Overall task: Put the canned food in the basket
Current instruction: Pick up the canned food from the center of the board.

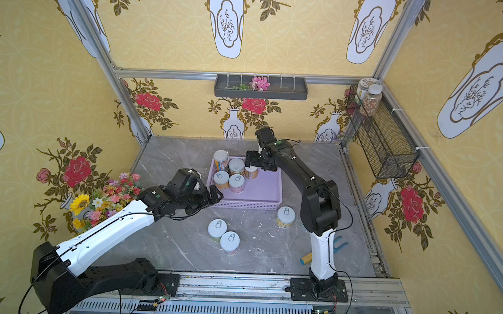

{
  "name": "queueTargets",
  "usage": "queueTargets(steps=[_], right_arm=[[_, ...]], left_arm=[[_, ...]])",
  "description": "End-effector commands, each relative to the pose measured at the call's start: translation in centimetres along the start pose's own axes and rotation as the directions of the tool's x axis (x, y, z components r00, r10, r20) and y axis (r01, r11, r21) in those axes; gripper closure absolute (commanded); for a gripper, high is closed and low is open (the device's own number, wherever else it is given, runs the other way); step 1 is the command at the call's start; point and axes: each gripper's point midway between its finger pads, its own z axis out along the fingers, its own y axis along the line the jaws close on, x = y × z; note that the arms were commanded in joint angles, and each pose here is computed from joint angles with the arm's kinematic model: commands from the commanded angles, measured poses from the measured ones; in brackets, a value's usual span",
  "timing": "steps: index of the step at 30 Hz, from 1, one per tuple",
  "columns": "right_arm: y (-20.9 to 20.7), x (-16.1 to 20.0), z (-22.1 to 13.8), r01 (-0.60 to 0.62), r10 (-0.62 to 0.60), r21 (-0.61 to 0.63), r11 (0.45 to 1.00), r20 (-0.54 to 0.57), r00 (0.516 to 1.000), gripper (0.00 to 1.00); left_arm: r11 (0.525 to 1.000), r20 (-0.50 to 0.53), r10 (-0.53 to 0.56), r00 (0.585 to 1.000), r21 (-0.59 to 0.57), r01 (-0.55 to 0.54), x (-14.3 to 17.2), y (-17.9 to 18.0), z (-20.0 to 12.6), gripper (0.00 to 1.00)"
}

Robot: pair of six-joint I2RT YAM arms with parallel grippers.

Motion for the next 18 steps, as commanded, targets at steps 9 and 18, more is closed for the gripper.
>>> queueTargets(steps=[9, 18], right_arm=[[4.2, 10.3, -6.9, 0.101, -0.107, -0.109, 0.989, -0.051, 0.993, 0.03], [4.0, 16.2, -8.2, 0.01, -0.021, -0.109, 0.994, -0.1, 0.995, 0.03]], left_arm=[[0.975, -0.108, 0.073, 0.991, -0.202, -0.093, 3.1, 2.0, 2.2, 0.0], [0.953, -0.184, 0.039, 0.982, -0.289, -0.092, 6.4, 2.5, 4.6, 0.0]])
